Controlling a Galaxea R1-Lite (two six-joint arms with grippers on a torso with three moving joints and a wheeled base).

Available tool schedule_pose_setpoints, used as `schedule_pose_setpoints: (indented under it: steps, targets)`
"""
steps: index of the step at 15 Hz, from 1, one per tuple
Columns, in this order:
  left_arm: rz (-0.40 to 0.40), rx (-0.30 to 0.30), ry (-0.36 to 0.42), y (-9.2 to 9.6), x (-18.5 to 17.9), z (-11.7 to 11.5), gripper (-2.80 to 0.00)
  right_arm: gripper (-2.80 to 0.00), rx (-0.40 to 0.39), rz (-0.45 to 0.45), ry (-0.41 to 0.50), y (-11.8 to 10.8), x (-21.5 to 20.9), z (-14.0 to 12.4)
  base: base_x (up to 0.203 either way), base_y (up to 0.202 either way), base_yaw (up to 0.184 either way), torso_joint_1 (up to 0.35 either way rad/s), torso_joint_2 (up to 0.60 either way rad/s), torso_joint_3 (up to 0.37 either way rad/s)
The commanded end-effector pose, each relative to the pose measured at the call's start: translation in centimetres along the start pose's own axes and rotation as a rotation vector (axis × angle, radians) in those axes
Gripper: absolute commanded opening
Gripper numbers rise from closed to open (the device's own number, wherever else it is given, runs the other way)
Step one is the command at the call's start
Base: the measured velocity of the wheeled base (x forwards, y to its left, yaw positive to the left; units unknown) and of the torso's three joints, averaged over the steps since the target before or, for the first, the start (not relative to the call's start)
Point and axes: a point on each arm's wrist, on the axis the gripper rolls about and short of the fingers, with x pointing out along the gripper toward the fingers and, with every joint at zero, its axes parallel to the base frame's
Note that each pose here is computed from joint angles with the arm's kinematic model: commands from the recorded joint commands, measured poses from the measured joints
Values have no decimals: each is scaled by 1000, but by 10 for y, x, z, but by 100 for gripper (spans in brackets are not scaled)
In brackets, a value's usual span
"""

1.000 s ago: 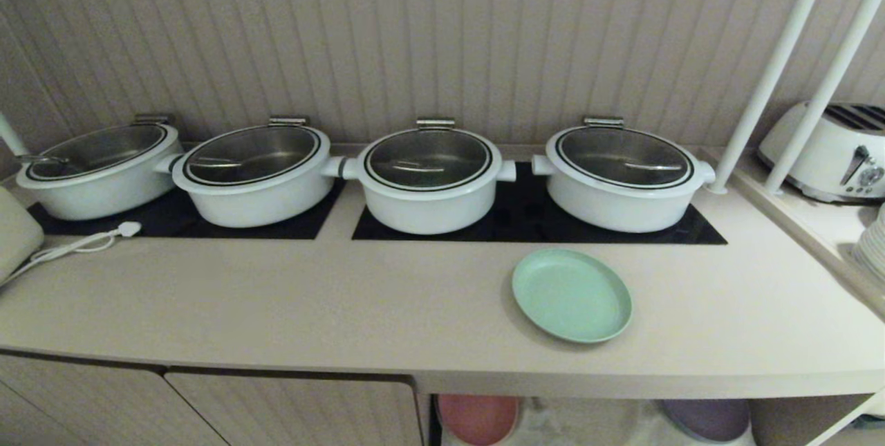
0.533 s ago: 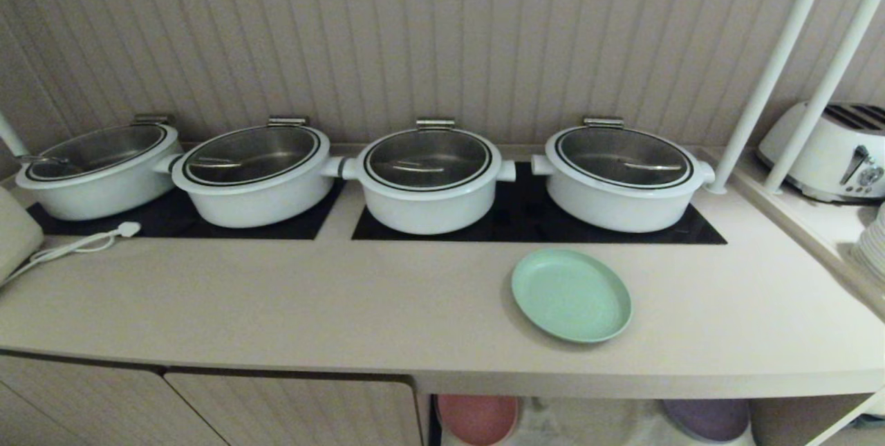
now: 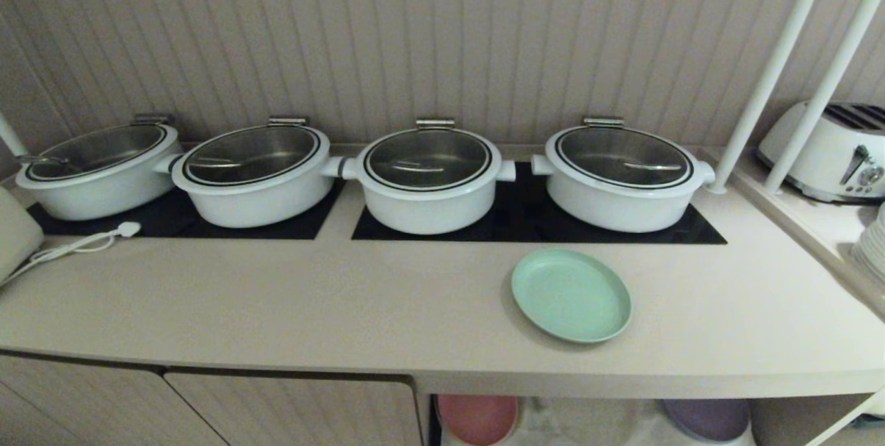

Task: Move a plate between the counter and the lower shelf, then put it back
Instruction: Pick up the plate

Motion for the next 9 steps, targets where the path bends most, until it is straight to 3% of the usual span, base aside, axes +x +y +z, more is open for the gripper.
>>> schedule_pose_setpoints:
  steps: [1, 5, 9]
  targets:
    - [0, 1, -1, 0, 0, 0, -280, -280, 0, 6, 146, 0, 49, 16, 0, 0, 0, 0, 0, 0]
    - [0, 1, 1, 0, 0, 0, -280, -280, -29, 17, 340, 1, 117, 28, 0, 0, 0, 0, 0, 0]
    - [0, 1, -1, 0, 0, 0, -280, -280, -127, 88, 633, 11, 176, 16, 0, 0, 0, 0, 0, 0]
